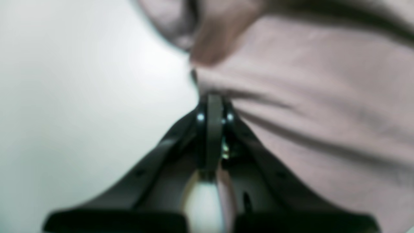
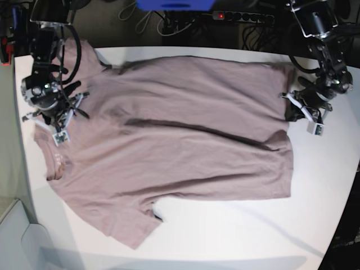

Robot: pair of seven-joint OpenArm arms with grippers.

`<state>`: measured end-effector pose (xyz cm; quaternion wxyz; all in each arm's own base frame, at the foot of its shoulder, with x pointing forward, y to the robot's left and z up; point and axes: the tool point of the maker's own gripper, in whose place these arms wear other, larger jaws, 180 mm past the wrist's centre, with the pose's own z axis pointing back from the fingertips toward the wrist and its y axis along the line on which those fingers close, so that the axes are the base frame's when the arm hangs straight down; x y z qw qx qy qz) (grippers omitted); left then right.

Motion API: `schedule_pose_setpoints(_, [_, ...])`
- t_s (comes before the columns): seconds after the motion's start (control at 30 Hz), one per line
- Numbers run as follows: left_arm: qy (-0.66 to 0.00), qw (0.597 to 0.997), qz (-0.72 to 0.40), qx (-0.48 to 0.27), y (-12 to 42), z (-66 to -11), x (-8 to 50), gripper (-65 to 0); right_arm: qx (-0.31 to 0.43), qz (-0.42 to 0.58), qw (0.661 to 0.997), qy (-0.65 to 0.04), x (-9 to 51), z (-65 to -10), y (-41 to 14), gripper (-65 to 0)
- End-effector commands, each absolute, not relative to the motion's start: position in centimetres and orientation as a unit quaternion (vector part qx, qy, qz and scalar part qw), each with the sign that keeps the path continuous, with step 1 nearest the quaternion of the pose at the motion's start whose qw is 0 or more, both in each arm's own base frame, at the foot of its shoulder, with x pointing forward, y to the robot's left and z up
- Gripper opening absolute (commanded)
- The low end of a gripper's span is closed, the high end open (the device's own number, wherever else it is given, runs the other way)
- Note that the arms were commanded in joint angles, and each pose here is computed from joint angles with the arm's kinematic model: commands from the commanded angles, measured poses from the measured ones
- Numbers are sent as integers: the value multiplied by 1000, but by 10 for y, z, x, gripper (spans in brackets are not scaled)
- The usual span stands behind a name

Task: Layout the t-shirt on the table in an organized manner, then fold the t-shirt properly
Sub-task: 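Move the right gripper to the shirt's shoulder and grasp it, then pull the shirt's shoulder and hem corner apart with both grippers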

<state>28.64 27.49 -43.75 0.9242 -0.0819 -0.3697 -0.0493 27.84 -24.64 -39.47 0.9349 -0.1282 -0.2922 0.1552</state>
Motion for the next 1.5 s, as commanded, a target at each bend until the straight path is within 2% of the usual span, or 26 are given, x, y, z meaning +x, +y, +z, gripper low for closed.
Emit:
schedule_pose_setpoints(0.0, [-308,949,-55,-39,295,-454,266,-649,-136,156,927,-312,284,-384,-249,-650])
schedule_pose_setpoints(0.3, [-314,947,-68,-17,310,-440,270,-649,-117,161,940,-276,235,-404,-232,-650])
schedule_pose_setpoints(0.5, [-343,935,-88,-7,303,-418,273,-649,-104,154,947,-264,231,-417,-228,-650])
schedule_pose_setpoints(0.7, [-363,928,-84,-28,305,-392,272,-649,-84,137,950,-267,266,-435,-230,-650])
schedule_pose_setpoints(0.97, [-368,927,-65,-3,326,-365,259,-649,-73,128,945,-291,315,-428,-227,-650])
schedule_pose_setpoints(1.17, [-376,922,-88,-30,281,-354,236,-649,-71,122,939,-314,345,-412,-226,-650])
schedule_pose_setpoints(1.37, [-350,931,-60,-89,240,-390,218,-649,-72,122,934,-327,356,-401,-225,-650])
schedule_pose_setpoints(1.47, [-323,939,-75,-86,234,-408,215,-649,-70,133,933,-327,359,-401,-218,-650])
